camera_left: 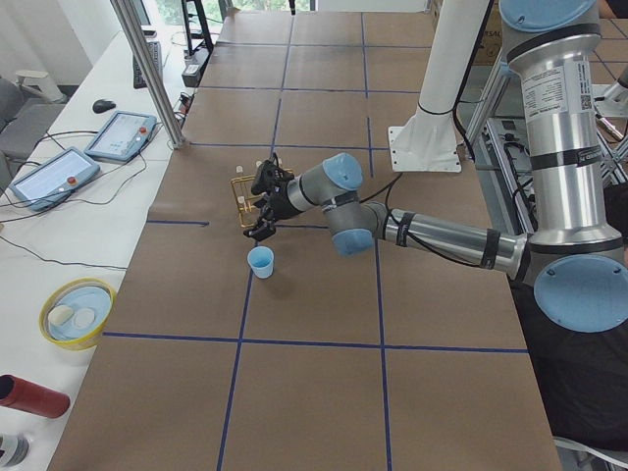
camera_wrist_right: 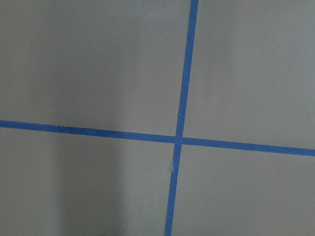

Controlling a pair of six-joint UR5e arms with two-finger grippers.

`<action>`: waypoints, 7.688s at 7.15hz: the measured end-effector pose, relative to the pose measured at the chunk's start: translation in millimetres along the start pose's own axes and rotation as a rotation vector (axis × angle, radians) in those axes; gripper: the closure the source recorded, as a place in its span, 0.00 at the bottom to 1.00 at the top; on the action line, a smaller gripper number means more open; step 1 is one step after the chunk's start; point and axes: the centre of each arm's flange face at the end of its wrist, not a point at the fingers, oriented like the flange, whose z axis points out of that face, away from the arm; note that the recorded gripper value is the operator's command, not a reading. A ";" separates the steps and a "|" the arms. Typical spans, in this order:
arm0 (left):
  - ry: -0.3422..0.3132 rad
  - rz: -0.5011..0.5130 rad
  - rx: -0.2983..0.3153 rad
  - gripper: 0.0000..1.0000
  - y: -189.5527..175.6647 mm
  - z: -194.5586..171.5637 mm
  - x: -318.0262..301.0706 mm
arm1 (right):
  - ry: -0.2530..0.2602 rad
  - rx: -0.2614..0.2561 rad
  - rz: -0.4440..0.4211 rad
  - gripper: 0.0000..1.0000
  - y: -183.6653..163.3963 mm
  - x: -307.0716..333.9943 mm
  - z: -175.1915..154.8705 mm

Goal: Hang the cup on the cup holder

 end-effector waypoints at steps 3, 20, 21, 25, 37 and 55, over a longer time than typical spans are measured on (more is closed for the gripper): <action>-0.014 -0.093 0.141 0.00 69.9 -2.9 19.4 | 0.000 0.000 0.000 0.00 0.0 0.1 -0.1; -0.115 -0.023 0.316 0.00 265.6 51.3 29.7 | 0.000 0.000 0.000 0.00 0.0 0.1 -0.1; -0.120 -0.045 0.314 0.00 262.3 58.8 36.5 | 0.000 0.000 0.000 0.00 0.0 0.1 -0.1; -0.192 -0.056 0.306 0.00 248.3 102.3 50.5 | 0.000 0.000 0.000 0.00 0.0 0.1 -0.1; -0.297 -0.081 0.321 0.00 214.6 191.1 48.3 | 0.000 0.000 0.000 0.00 0.0 0.1 -0.1; -0.224 0.090 0.295 0.71 158.2 142.3 70.0 | 0.000 0.000 0.000 0.00 0.0 0.1 -0.1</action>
